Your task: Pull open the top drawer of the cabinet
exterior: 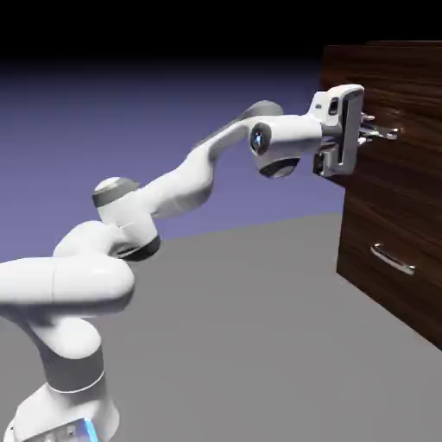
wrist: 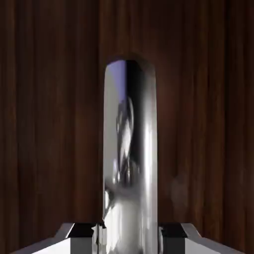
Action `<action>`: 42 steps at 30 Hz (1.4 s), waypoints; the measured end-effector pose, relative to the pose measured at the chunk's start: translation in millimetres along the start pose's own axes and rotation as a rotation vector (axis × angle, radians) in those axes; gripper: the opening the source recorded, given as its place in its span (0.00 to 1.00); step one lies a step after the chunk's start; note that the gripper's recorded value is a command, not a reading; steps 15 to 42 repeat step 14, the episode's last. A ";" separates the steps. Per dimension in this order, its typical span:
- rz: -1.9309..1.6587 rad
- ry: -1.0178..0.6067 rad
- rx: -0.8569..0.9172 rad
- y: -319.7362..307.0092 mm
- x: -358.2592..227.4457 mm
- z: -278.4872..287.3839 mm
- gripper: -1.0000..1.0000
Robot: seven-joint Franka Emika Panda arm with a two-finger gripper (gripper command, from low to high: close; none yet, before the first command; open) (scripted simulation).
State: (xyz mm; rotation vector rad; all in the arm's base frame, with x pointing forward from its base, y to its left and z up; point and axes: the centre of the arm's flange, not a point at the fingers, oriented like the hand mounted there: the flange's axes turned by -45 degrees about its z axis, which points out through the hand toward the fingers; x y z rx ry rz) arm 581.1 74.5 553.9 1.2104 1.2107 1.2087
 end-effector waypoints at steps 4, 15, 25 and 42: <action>0.000 0.000 0.000 -0.1 0.0 -41.8 0.00; 0.000 0.000 -0.001 -0.2 -0.1 -124.2 1.00; 0.000 0.000 -0.001 -0.2 -0.1 -124.2 1.00; 0.000 0.000 -0.001 -0.2 -0.1 -124.2 1.00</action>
